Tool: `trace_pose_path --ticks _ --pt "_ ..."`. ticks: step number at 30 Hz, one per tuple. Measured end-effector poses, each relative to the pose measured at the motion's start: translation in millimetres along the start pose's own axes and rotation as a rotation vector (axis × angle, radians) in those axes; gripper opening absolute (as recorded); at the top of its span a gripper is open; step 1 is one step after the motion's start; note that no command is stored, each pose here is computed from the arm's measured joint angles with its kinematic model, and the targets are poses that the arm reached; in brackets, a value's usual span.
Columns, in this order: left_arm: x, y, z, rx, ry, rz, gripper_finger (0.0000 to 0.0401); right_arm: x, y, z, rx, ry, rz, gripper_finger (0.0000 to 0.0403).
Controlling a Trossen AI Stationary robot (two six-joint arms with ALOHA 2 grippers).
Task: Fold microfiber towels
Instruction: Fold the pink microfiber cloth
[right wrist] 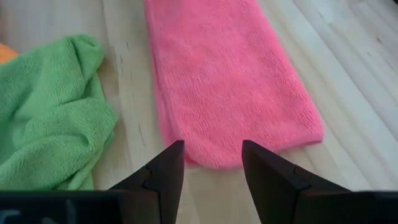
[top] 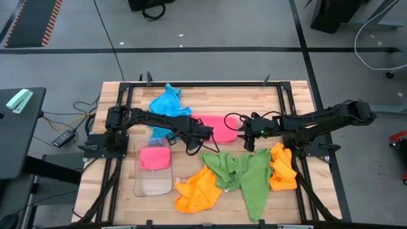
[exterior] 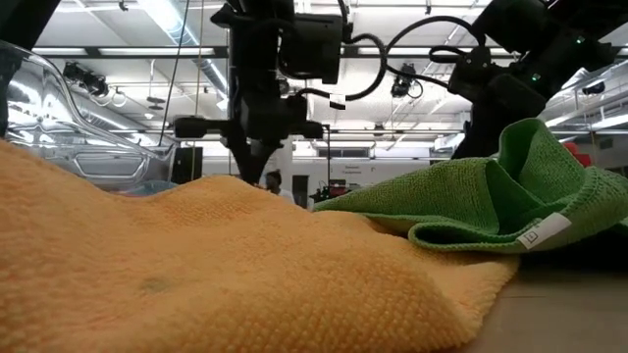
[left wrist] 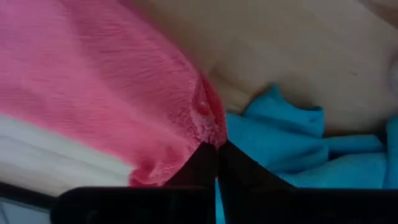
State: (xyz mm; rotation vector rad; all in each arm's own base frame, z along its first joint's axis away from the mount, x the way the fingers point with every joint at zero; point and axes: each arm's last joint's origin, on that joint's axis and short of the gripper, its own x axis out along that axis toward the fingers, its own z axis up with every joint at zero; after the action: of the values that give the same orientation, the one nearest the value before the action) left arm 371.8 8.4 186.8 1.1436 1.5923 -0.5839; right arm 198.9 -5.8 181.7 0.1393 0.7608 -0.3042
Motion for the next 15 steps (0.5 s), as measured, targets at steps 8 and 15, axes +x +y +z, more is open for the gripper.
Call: trace_pose_path --ticks 8,15 --pt "-4.9 -1.8 0.2 0.127 -0.001 0.008 0.0027 0.0 0.1 0.2 0.0 -0.002 0.001 0.017" --pt "-8.4 -4.6 5.5 0.245 0.069 0.046 0.0015 0.0 0.1 0.2 -0.003 -0.002 0.001 0.017"
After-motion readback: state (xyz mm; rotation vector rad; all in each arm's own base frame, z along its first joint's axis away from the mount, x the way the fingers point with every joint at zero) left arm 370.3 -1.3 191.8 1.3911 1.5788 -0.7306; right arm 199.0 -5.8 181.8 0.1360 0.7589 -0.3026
